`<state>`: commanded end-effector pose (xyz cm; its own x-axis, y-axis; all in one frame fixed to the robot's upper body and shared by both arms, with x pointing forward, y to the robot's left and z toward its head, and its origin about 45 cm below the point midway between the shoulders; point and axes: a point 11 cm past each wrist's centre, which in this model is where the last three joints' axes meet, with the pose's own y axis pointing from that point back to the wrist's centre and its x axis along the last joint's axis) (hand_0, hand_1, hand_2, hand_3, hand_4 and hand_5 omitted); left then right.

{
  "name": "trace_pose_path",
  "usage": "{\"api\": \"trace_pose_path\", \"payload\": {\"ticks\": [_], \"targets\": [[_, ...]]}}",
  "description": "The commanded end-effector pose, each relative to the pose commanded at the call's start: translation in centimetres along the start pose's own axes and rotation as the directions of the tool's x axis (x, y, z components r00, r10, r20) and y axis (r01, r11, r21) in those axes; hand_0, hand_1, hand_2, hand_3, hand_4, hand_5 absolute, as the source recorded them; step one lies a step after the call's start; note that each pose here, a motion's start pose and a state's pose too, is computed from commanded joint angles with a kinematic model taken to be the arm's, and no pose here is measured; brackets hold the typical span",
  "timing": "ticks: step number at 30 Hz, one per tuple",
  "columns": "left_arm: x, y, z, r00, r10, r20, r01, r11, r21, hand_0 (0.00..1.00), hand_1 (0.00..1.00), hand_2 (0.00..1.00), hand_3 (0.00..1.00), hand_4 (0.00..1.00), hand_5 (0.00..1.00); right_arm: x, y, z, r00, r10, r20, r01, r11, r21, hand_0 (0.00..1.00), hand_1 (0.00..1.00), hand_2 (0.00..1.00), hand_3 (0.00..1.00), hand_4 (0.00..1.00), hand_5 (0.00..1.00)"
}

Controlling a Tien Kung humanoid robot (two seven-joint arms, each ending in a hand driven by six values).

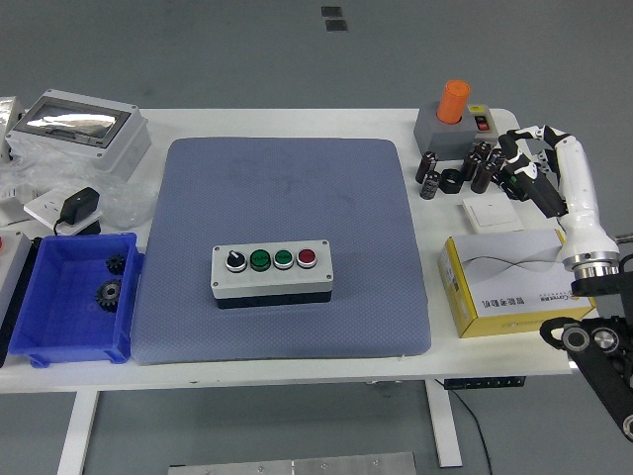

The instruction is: Pick up the button,place it on the desk,press the button,press the button

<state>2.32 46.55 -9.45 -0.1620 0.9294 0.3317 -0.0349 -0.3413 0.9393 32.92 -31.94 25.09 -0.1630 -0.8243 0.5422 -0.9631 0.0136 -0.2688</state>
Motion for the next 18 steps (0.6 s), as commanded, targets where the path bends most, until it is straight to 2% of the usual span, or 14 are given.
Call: {"api": "trace_pose_path", "payload": {"ticks": [1,2,8,9,11,14,15,18], "targets": [[0.0,0.0,0.0,1.0,-0.001,0.0,0.001,1.0,0.0,0.692,0.677,0.636,0.763,0.842,0.751,-0.2,0.0,-0.1,0.999,-0.012,0.041,0.011,1.0,0.01,0.439,0.599,0.73,0.753,0.998,0.998],[-0.1,0.0,0.0,1.0,-0.001,0.0,0.001,1.0,0.0,0.692,0.678,0.637,0.762,0.84,0.801,-0.4,-0.1,-0.2,0.997,-0.021,0.08,0.02,1.0,0.021,0.756,0.739,0.802,0.781,0.998,0.998],[-0.3,0.0,0.2,1.0,-0.008,0.004,0.008,1.0,-0.006,0.692,0.678,0.637,0.762,0.84,0.801,-0.8,0.0,-0.6,0.965,-0.044,0.26,0.028,0.998,0.065,0.756,0.739,0.802,0.781,0.998,0.998],[-0.3,0.0,0.3,1.0,-0.008,0.005,0.008,1.0,-0.009,0.692,0.678,0.637,0.763,0.841,0.808,-0.8,0.1,-0.5,0.957,-0.041,0.287,0.024,0.998,0.063,0.692,0.727,0.818,0.748,0.998,0.998],[-0.3,0.0,0.6,1.0,-0.009,0.006,0.009,1.0,-0.016,0.692,0.678,0.637,0.763,0.841,0.808,-0.5,0.1,-0.4,0.942,-0.029,0.335,0.011,0.998,0.057,0.692,0.727,0.818,0.748,0.998,0.998],[-0.1,0.0,0.8,1.0,-0.006,0.006,0.007,1.0,-0.02,0.692,0.678,0.637,0.763,0.841,0.808,0.1,0.0,-0.3,0.923,-0.008,0.386,-0.011,0.999,0.048,0.692,0.727,0.818,0.748,0.998,0.998],[-0.1,0.0,0.9,1.0,-0.005,0.007,0.005,1.0,-0.019,0.692,0.678,0.637,0.762,0.841,0.801,0.2,0.0,-0.3,0.917,-0.002,0.398,-0.018,0.999,0.046,0.675,0.723,0.823,0.739,0.998,0.949],[0.0,0.0,0.8,1.0,0.003,0.012,-0.003,1.0,-0.006,0.692,0.678,0.637,0.762,0.841,0.801,0.6,-0.2,-0.4,0.908,0.011,0.42,-0.033,0.998,0.046,0.675,0.723,0.823,0.739,0.998,0.949]]}}
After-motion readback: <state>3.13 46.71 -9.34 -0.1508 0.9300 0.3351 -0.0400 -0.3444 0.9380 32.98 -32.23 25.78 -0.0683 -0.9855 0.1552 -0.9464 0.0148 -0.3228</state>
